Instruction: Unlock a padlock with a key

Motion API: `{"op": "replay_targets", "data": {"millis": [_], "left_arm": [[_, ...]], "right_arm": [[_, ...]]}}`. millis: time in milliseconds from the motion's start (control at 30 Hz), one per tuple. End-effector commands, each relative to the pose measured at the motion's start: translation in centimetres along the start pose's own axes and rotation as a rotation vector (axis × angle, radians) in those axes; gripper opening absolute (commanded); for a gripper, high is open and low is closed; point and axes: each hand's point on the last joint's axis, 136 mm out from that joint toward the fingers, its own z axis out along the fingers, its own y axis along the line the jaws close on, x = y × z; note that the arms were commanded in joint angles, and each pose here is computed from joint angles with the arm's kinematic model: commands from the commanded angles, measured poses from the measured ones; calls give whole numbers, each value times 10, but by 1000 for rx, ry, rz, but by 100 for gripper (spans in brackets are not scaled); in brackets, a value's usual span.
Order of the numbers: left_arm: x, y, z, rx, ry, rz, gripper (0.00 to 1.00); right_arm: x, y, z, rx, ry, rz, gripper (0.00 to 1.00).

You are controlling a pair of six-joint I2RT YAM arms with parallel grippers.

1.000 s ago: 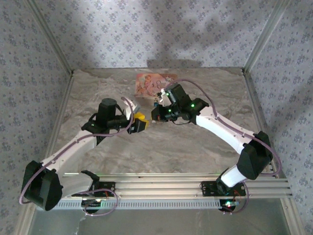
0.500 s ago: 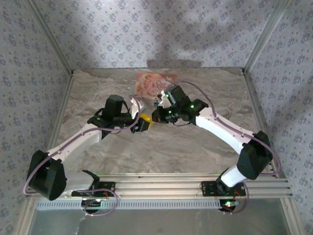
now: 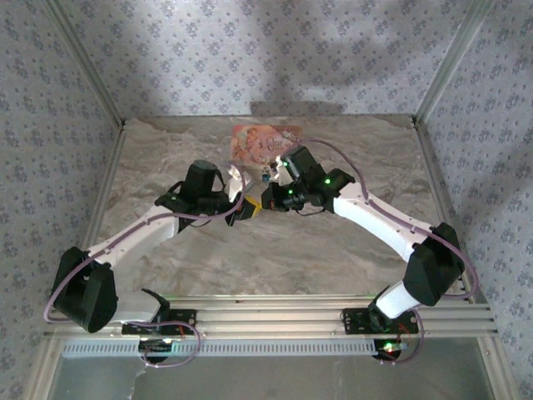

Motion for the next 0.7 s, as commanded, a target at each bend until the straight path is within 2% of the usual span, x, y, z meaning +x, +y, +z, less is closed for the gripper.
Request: {"op": "replay_targets", "data": {"millis": [0, 267, 400, 567, 667], "left_arm": [[-16, -10, 1, 38, -21, 29, 1], [-19, -9, -1, 27, -44, -11, 0], [-24, 2, -5, -28, -90, -90, 0], [-27, 22, -12, -101, -180, -256, 0], [-29, 35, -19, -139, -235, -386, 0]], "right_arm": [[-7, 17, -4, -52, -10, -24, 0], [-13, 16, -6, -52, -30, -4, 1], [-17, 15, -11, -59, -53, 15, 12], [-28, 13, -24, -87, -98, 46, 33], [-30, 6, -29, -74, -122, 67, 38]]}}
